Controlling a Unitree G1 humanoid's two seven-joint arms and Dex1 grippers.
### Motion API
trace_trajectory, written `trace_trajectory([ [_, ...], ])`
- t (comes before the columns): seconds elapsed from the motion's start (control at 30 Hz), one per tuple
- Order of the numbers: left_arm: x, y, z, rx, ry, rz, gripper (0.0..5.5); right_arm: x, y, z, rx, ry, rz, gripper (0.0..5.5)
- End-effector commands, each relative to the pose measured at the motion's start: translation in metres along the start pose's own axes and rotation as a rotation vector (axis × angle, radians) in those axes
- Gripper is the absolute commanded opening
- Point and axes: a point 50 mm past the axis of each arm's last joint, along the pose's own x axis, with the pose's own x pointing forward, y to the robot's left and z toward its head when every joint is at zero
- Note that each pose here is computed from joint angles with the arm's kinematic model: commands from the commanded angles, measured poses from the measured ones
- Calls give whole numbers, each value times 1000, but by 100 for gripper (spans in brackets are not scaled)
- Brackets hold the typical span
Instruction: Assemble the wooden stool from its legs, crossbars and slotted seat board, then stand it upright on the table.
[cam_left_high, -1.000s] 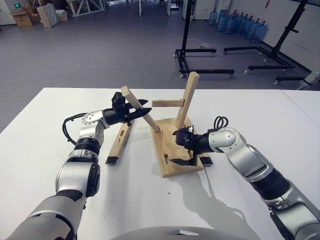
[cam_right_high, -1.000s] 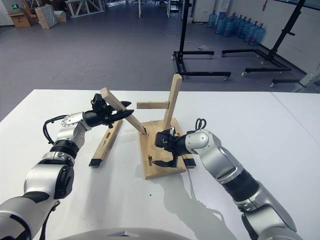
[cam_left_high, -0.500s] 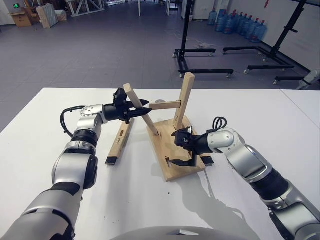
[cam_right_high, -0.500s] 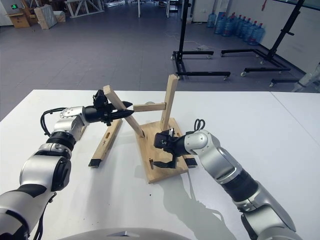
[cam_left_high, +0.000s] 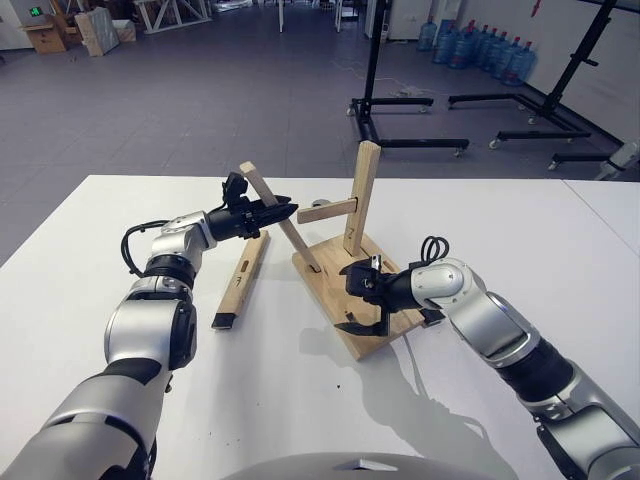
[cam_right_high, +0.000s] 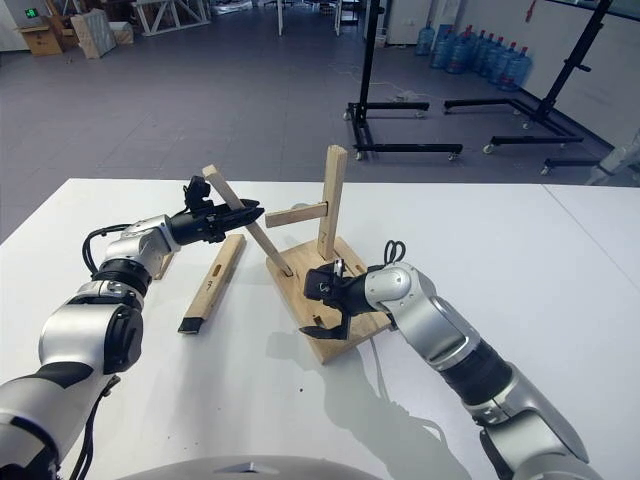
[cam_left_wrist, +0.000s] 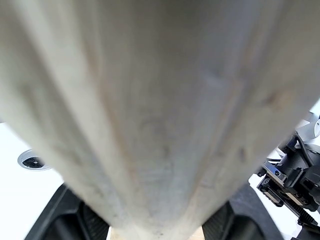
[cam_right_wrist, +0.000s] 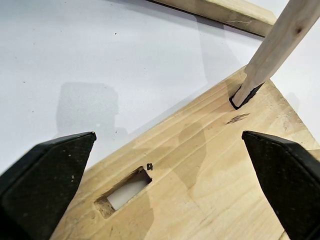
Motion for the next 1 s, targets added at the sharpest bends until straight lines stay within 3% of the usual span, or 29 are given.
trace_trajectory([
  [0.03, 3, -2, -11, -16, 51, -14, 202, 0, 1, 0, 7, 2, -4, 540],
  [0.17, 7, -7, -12, 1, 85, -69, 202, 0, 1, 1, 5, 1, -5, 540],
  [0.4, 12, -9, 6, 19, 11, -46, 202, 1, 2, 1, 7, -3, -1, 540],
  [0.63, 16, -13, -10, 104, 126, -22, 202, 1, 2, 2, 8, -2, -2, 540],
  [1.0, 21, -13, -4, -47, 120, -1, 202, 1, 2, 2, 8, -4, -2, 540],
])
